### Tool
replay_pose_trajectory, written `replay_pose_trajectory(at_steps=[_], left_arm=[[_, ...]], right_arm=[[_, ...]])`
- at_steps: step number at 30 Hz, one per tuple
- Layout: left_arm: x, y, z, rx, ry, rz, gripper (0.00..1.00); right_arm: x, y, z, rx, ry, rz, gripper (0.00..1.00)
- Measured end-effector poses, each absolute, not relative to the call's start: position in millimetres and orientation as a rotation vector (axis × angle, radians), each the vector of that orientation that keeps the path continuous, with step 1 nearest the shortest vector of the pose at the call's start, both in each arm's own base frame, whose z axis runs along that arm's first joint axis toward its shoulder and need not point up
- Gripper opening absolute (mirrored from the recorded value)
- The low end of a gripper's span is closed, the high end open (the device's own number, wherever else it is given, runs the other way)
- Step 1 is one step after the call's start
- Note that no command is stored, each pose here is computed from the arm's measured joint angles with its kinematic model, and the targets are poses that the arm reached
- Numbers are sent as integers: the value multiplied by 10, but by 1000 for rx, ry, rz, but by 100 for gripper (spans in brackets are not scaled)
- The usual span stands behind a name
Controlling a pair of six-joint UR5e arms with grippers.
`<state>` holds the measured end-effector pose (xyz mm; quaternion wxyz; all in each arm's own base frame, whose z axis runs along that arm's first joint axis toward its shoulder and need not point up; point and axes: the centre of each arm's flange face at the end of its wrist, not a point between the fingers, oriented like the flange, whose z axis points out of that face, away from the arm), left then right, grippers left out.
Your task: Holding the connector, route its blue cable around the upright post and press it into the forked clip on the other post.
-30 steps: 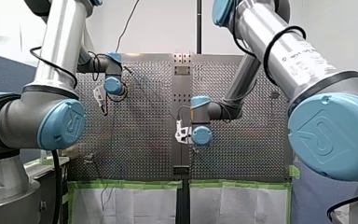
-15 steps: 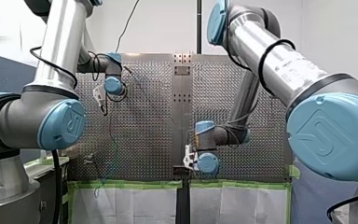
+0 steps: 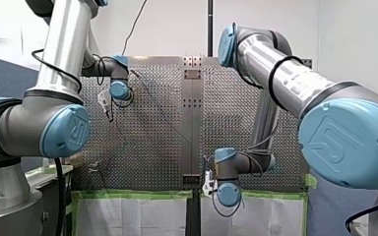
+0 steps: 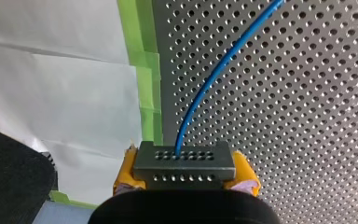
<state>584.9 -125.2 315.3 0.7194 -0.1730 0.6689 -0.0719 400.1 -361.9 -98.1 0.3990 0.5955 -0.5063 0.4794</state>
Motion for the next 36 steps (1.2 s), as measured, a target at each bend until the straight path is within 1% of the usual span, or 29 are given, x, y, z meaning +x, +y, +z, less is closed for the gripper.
replay_pose_trajectory(at_steps=[7, 13, 31, 36], left_arm=[[5852, -1235, 3154, -385, 1478, -157, 81], [5851, -1233, 3153, -385, 1479, -156, 81], [5841, -1254, 3143, -382, 1486, -159, 81], [5839, -1257, 3142, -382, 1487, -159, 81]], right_arm=[[4011, -3925, -1169, 1448, -1284, 1270, 0], [3988, -4079, -1352, 1426, -1271, 1299, 0], [3759, -4042, -2064, 1414, -1238, 1299, 0], [3682, -3942, -2290, 1446, -1232, 1280, 0]])
